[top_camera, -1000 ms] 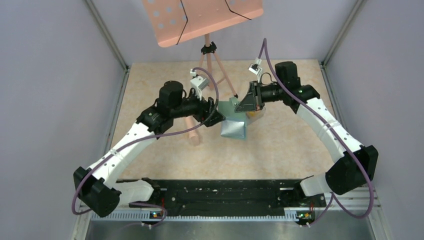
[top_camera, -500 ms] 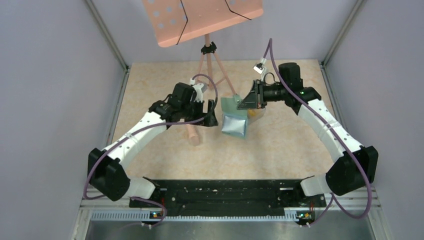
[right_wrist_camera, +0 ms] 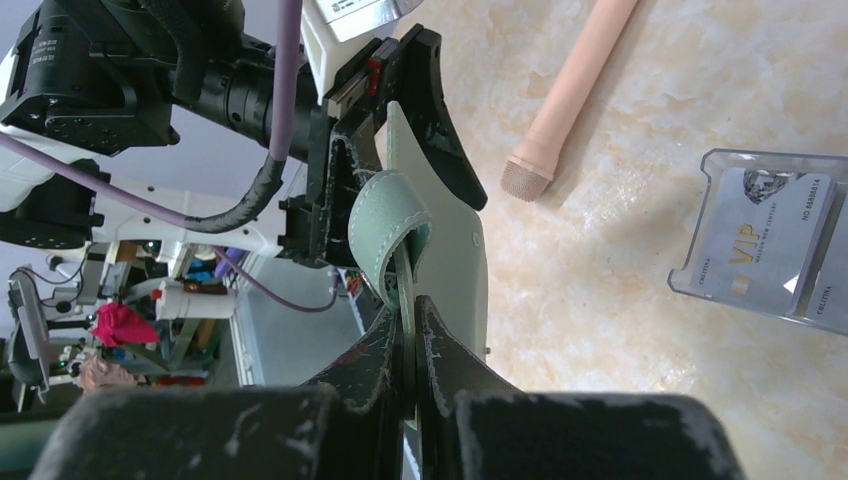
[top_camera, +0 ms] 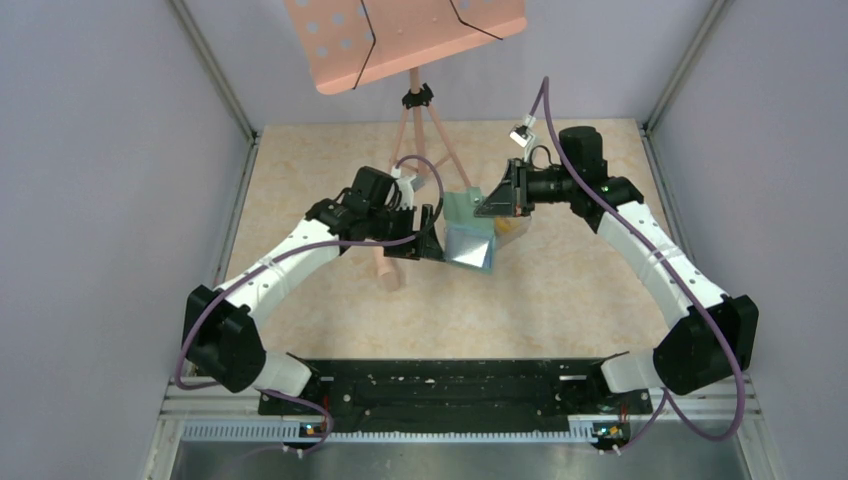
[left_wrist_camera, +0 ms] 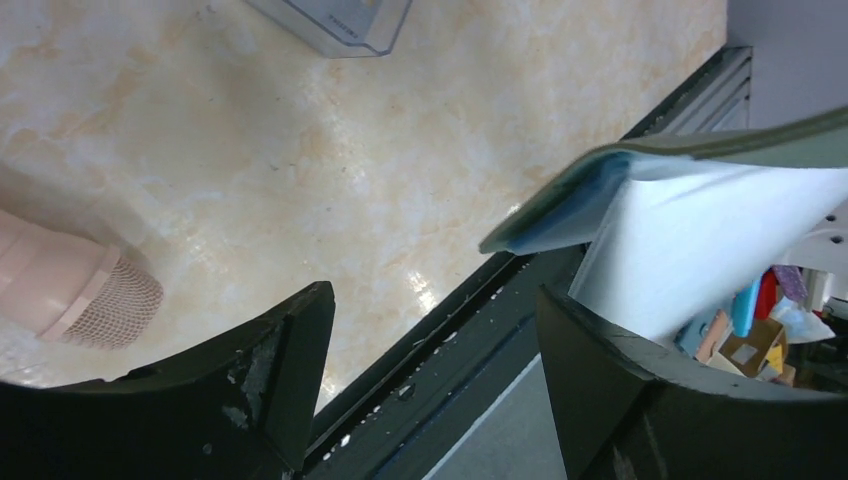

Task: Put the credit cards into the card holder
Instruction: Open the card holder at the center of the board.

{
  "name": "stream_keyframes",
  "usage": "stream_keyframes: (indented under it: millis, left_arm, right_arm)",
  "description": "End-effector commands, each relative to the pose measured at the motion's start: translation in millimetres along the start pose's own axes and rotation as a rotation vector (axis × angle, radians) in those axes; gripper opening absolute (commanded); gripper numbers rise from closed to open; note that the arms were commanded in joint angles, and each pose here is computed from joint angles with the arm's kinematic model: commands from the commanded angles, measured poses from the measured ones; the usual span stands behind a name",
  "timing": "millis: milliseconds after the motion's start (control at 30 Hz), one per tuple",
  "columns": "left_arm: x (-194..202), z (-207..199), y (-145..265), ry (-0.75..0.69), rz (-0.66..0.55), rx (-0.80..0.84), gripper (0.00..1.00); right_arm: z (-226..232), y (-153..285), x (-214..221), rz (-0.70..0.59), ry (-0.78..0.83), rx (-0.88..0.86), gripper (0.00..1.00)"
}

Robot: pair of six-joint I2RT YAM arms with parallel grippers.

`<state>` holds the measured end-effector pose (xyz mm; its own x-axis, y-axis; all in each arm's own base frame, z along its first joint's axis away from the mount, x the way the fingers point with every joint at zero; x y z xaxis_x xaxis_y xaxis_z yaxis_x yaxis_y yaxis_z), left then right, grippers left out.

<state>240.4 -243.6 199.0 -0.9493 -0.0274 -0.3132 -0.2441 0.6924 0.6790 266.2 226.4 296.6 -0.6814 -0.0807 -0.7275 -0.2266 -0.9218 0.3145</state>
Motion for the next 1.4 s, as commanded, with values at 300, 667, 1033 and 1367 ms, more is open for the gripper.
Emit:
stream_keyframes:
  millis: [300,667,1033,1367]
  left_arm:
    - [-29,-62,36,-0.105,-0.209,0.27,0.81]
    - [-39,-59,27,-0.076,-0.244,0.347,0.84]
    - [-40,-84,30,-0.151,-0.161,0.586,0.77]
    - [-30,-94,41,-0.18,-0.104,0.687,0.49]
  right_arm:
    - [12,7,-3,-0.026,0.03,-0.046,0.0]
    - [34,11,5,-0.036,0.007,-0.211,0.0]
    - [42,13,6,-0.04,-0.002,-0.28,0.0]
    - [32,6,4,-0.048,-0.042,-0.25,0.0]
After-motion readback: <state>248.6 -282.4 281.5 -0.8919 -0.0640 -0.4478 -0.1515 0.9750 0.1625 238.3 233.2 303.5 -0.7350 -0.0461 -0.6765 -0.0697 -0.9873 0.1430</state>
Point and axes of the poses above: each gripper's point midway between its finger pads, its own y axis back along the fingers, its own z axis along the line the jaws close on, x = y × z, the point moved 3 cm from there along y, back along the fingers, and after that the axes turned 10 degrees about y, right-handed, at the moved point
